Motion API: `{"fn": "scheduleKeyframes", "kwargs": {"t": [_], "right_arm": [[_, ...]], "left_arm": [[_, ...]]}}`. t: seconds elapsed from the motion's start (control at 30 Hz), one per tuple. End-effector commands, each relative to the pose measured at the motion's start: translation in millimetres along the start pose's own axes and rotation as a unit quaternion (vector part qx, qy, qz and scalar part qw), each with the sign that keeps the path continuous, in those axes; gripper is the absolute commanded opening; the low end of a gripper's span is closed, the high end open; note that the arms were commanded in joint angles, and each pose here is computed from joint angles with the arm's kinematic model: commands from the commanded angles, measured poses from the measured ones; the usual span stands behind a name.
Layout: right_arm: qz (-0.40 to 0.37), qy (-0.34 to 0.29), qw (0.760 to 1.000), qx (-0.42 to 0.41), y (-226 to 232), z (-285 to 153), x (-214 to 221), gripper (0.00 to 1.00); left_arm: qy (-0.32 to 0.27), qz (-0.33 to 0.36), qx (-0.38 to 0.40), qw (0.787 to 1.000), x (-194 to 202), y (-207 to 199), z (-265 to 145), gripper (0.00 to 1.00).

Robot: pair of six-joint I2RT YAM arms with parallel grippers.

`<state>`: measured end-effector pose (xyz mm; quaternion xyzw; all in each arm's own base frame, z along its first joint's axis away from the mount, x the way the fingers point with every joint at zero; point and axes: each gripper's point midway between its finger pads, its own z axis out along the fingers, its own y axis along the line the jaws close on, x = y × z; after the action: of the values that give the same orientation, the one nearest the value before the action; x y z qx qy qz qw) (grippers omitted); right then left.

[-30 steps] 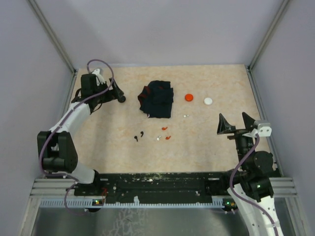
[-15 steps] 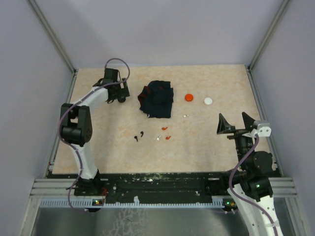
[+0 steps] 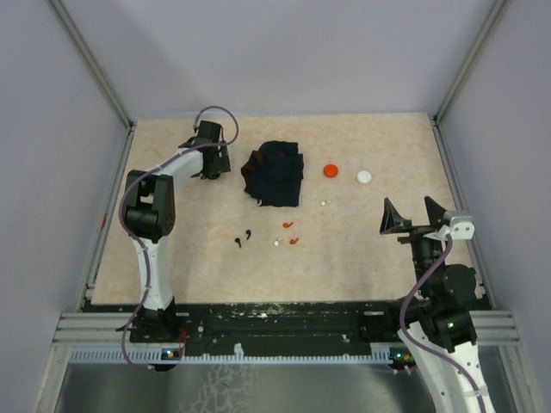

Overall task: Insert the wireless bluetooth earbuds into the charging case
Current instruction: Pick up the charging case at the center of the board.

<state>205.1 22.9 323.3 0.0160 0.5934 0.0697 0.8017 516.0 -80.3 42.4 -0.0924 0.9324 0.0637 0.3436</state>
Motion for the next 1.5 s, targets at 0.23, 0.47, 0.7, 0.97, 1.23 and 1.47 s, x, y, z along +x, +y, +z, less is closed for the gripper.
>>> {"fn": "scheduleKeyframes", "kwargs": {"t": [0.23, 0.47, 0.7, 0.97, 1.23, 1.47], "right_arm": [[-0.002, -0.026, 1.000, 0.009, -3.6, 0.9, -12.2, 0.98], [-0.001, -0.026, 1.000, 0.007, -2.7, 0.9, -13.0, 0.98], [0.000, -0.022, 1.000, -0.002, 0.9, 1.7, -12.1, 0.98], [0.011, -0.009, 1.000, -0.025, 10.8, 5.3, -9.6, 0.98], [0.030, 0.034, 0.994, -0.097, 41.4, 14.0, -2.1, 0.98], [0.050, 0.095, 0.982, -0.158, 68.3, 21.9, 16.9, 0.98]], "left_arm": [[0.016, -0.009, 0.000, 1.000, 7.7, -2.0, 12.2, 0.74], [0.017, -0.004, 0.006, 1.000, 8.8, 1.4, 2.3, 0.62], [-0.002, 0.025, 0.024, 0.999, 6.5, 6.5, -14.9, 0.52], [-0.020, 0.075, 0.086, 0.993, 6.8, -4.6, -49.1, 0.48], [-0.079, 0.178, 0.140, 0.971, 4.5, -29.9, -112.9, 0.49], [-0.139, 0.253, 0.211, 0.934, -1.1, -50.1, -173.3, 0.50]]}}
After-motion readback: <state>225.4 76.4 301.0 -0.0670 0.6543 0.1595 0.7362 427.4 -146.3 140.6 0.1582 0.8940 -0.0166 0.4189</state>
